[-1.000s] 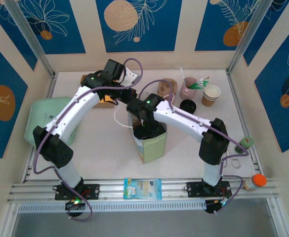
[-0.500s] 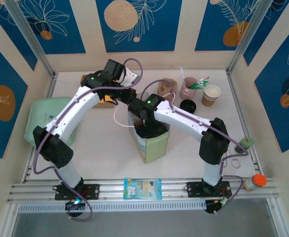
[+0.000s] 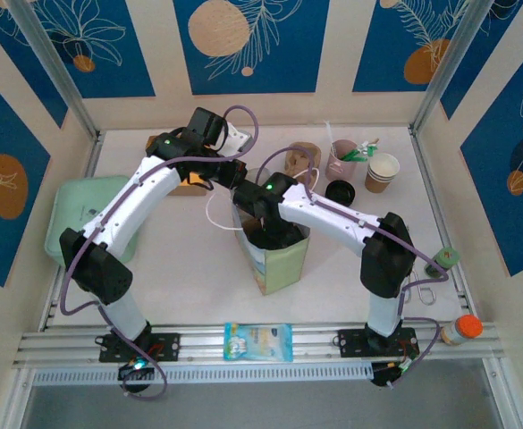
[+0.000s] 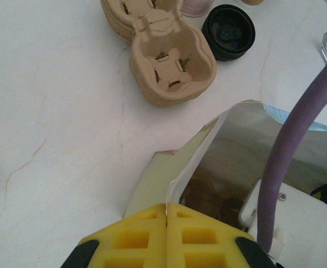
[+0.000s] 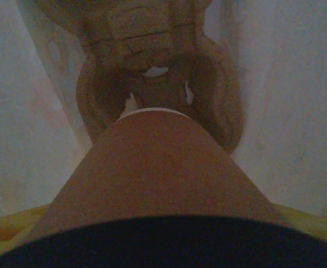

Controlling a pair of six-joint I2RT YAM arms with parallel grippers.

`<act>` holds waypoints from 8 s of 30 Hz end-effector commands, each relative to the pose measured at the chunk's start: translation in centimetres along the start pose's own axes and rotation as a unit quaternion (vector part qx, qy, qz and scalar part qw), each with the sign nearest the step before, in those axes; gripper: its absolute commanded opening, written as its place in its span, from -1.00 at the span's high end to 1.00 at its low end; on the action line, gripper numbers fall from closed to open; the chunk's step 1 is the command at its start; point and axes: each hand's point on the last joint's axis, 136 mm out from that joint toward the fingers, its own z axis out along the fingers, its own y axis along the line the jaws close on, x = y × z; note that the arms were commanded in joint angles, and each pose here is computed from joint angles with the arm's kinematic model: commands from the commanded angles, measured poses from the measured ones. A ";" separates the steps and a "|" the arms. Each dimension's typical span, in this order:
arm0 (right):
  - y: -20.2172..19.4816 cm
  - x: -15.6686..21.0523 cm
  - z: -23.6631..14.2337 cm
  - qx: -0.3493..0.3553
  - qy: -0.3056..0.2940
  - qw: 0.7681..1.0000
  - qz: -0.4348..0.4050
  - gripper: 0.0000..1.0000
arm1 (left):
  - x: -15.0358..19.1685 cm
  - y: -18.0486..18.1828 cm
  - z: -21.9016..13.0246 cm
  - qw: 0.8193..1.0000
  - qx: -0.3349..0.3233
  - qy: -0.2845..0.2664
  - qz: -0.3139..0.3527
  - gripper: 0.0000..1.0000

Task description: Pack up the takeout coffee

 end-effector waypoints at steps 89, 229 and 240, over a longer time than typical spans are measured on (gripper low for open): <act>-1.6 -1.0 1.3 -0.001 -0.059 0.998 0.013 0.00 | 0.4 0.4 -1.4 1.000 -0.027 0.004 0.015 1.00; -1.7 -1.5 9.5 0.001 0.011 0.999 0.039 0.00 | 0.1 0.3 -2.1 0.999 -0.030 -0.014 0.016 1.00; -1.8 -1.6 10.7 0.005 0.015 0.999 0.043 0.00 | 0.0 0.3 -2.3 0.999 -0.032 -0.016 0.017 1.00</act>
